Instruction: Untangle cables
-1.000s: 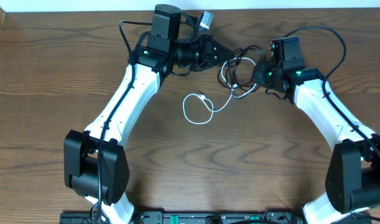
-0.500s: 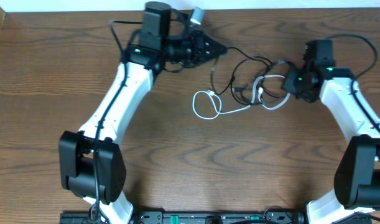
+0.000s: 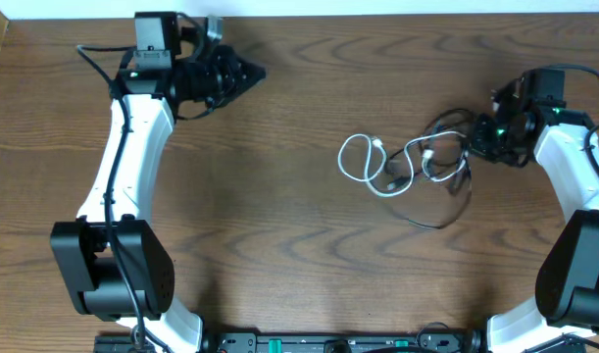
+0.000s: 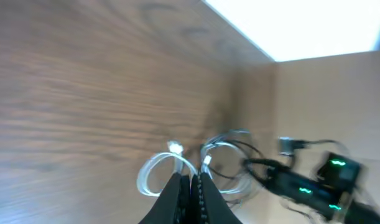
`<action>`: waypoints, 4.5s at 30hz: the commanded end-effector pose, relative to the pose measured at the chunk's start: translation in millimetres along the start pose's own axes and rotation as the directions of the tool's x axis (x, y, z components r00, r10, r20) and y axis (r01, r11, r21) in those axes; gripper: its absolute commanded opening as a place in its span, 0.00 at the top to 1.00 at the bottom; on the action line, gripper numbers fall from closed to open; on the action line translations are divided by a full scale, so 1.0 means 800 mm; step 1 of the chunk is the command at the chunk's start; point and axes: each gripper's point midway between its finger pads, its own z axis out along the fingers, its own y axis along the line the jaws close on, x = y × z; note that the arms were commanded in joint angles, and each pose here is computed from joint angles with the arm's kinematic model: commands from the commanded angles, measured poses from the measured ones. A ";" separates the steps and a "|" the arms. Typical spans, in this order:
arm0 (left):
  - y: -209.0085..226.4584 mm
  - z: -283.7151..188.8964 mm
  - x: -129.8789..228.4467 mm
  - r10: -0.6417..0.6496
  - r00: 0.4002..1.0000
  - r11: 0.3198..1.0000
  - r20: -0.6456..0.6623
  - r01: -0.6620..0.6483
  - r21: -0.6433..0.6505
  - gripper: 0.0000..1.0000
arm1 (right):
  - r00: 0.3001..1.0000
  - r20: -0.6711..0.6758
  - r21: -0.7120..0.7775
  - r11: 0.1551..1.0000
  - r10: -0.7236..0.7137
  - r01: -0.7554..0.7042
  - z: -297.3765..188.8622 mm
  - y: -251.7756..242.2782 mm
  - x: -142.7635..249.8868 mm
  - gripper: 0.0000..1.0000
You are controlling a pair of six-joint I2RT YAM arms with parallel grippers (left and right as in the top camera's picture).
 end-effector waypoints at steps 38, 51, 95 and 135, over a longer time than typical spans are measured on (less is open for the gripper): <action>-0.123 0.142 0.207 0.439 0.822 0.888 -0.363 -0.334 0.316 0.37 | 0.978 0.018 0.213 0.956 -0.209 0.201 -0.115 0.150 0.054 0.99; -0.125 0.204 0.221 0.377 0.835 0.893 -0.400 -0.213 0.396 0.33 | 0.979 0.026 0.192 0.962 -0.204 0.195 -0.117 0.148 0.047 0.99; -0.090 -0.008 0.035 0.418 0.901 0.893 0.114 -0.384 -0.233 0.93 | 1.000 -0.015 0.243 0.970 -0.018 0.022 -0.086 0.036 0.000 0.99; -0.301 -0.144 0.013 0.340 0.810 0.799 0.479 -0.517 0.307 0.93 | 0.901 0.042 -0.325 0.846 -0.433 0.422 -0.087 0.161 0.011 0.13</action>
